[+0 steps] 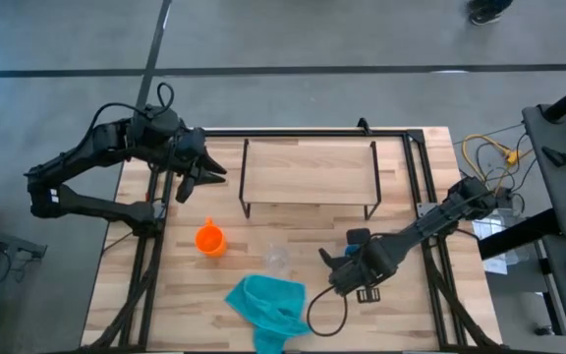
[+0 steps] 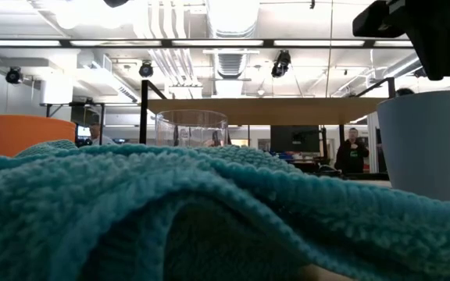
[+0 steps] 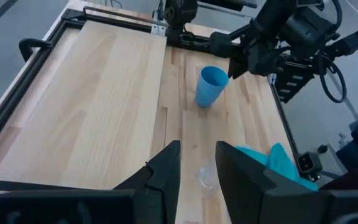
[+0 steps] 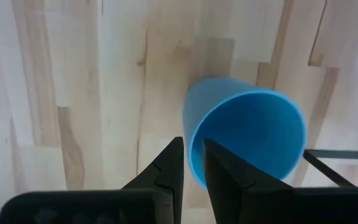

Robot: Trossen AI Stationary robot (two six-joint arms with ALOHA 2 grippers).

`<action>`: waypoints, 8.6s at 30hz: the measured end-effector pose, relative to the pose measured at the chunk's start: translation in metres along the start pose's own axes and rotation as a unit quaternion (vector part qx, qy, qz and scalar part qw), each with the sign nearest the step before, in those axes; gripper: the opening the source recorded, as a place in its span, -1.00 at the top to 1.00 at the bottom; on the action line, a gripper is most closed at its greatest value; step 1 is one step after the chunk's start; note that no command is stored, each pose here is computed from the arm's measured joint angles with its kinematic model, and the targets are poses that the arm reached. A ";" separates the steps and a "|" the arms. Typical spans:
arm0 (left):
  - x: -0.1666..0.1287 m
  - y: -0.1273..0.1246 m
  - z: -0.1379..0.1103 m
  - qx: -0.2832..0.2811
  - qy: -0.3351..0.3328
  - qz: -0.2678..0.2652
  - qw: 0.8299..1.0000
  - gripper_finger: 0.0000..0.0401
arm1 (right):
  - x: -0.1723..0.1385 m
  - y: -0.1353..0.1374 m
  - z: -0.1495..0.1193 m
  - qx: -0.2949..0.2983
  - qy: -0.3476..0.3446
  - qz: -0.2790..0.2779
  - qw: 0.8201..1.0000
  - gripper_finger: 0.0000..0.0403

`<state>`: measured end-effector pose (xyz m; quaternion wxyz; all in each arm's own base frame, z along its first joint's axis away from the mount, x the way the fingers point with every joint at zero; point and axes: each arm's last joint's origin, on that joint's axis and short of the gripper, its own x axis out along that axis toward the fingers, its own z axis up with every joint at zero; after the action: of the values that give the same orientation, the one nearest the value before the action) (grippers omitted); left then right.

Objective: Stack small to large cups/mugs on shelf
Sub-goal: Put the blue cup on the shelf, then put the orange mug on the shelf

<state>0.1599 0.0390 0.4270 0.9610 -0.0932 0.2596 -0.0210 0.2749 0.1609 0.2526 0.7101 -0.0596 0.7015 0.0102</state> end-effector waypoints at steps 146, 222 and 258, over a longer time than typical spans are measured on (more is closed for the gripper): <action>-0.006 -0.002 0.003 0.000 -0.009 0.001 1.000 0.56 | -0.121 -0.182 0.093 -0.016 -0.164 -0.103 0.981 0.96; 0.002 0.001 0.006 0.001 -0.012 0.001 1.000 0.56 | -0.123 -0.194 -0.008 0.118 -0.099 -0.129 0.980 0.56; 0.013 0.001 -0.038 -0.137 0.186 0.011 0.973 0.56 | -0.084 -0.089 0.095 -0.058 -0.091 -0.072 0.992 0.63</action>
<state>0.1523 0.0324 0.3885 0.8741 -0.2159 0.4350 0.0082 0.3773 0.0874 0.3436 0.7649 -0.1497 0.6265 0.0054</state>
